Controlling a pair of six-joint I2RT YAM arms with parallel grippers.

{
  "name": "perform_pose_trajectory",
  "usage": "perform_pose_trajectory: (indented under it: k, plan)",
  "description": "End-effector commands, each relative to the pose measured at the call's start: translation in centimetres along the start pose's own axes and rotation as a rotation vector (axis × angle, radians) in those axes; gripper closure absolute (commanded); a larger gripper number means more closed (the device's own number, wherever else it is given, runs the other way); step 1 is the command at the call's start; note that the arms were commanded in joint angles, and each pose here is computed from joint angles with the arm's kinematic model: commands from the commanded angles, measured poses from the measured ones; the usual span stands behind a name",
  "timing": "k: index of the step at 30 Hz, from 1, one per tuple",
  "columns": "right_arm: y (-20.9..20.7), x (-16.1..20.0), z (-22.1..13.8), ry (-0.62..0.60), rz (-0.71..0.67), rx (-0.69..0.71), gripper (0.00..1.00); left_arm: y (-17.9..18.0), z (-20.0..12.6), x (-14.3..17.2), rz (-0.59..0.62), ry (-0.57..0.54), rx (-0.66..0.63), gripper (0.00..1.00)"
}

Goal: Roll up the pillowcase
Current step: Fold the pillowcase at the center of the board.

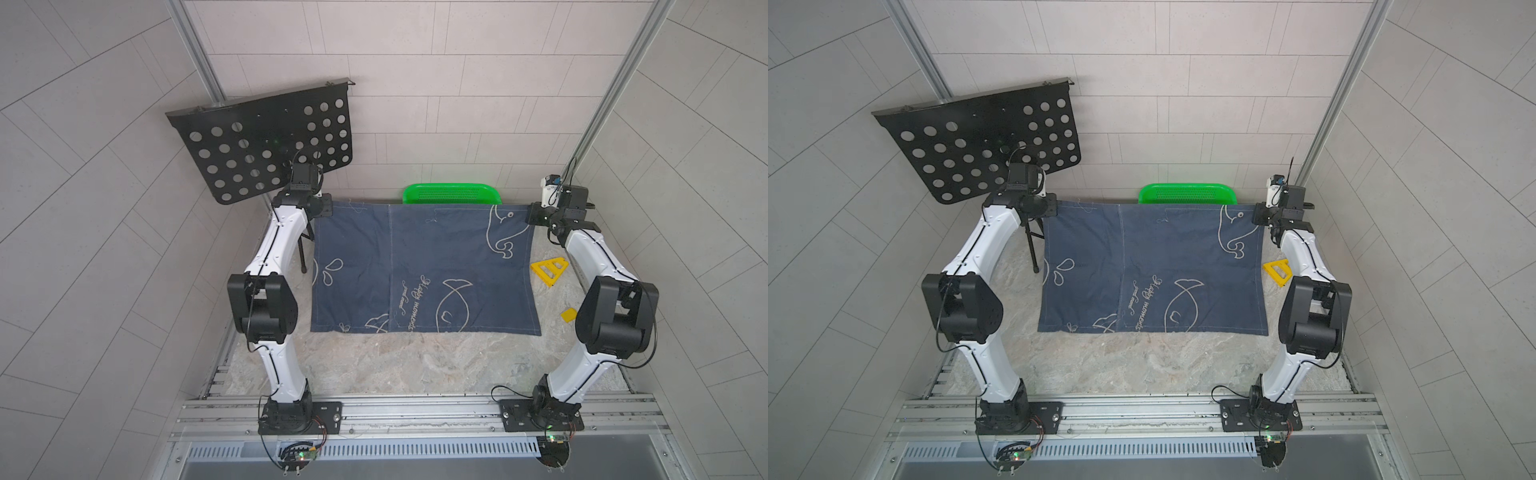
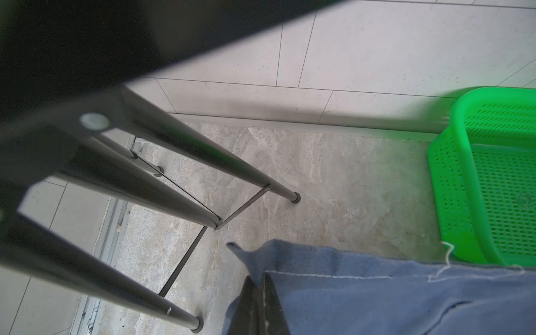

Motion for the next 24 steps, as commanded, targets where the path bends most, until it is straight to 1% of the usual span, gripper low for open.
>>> perform_pose_trajectory:
  k: [1, 6, 8, 10, 12, 17, 20, 24]
  plan:
    - [0.2, -0.2, -1.2, -0.031, 0.006, -0.012, 1.0, 0.2, -1.1, 0.1, 0.028, 0.007, -0.009, 1.0]
    - [-0.7, 1.5, -3.1, -0.025, 0.014, 0.035, 1.0, 0.4, -2.7, 2.7, 0.08, 0.057, -0.042, 1.0]
    - [-1.7, 2.5, -4.0, -0.018, 0.077, 0.101, 1.0, 0.3, -3.2, 3.9, 0.097, 0.075, -0.05, 1.0]
    - [-2.7, 3.4, -5.1, -0.017, 0.152, 0.13, 1.0, 0.3, -3.7, 5.2, 0.114, 0.104, -0.068, 1.0]
    - [-3.2, 4.8, -6.2, -0.014, 0.177, 0.163, 1.0, 0.4, -4.1, 6.6, 0.127, 0.133, -0.094, 1.0]
    - [-4.4, 9.8, -8.3, 0.037, 0.195, 0.247, 1.0, 0.1, -4.3, 10.4, 0.127, 0.198, -0.113, 1.0]
    - [-5.2, 13.2, -9.3, 0.09, 0.194, 0.294, 1.0, -0.3, -4.1, 13.2, 0.109, 0.266, -0.105, 1.0]
    - [-6.3, 16.8, -10.5, 0.135, 0.19, 0.364, 1.0, -0.8, -3.7, 16.4, 0.087, 0.351, -0.116, 1.0]
Point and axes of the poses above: each gripper's point midway between its finger pads, its own z axis out along the fingers, its own y axis along the line the jaws close on, x = y × z, the point moved 8 cm from there along -z, back along the fingers, and after that the axes turned 15 degrees about z, right-handed, at the moved point
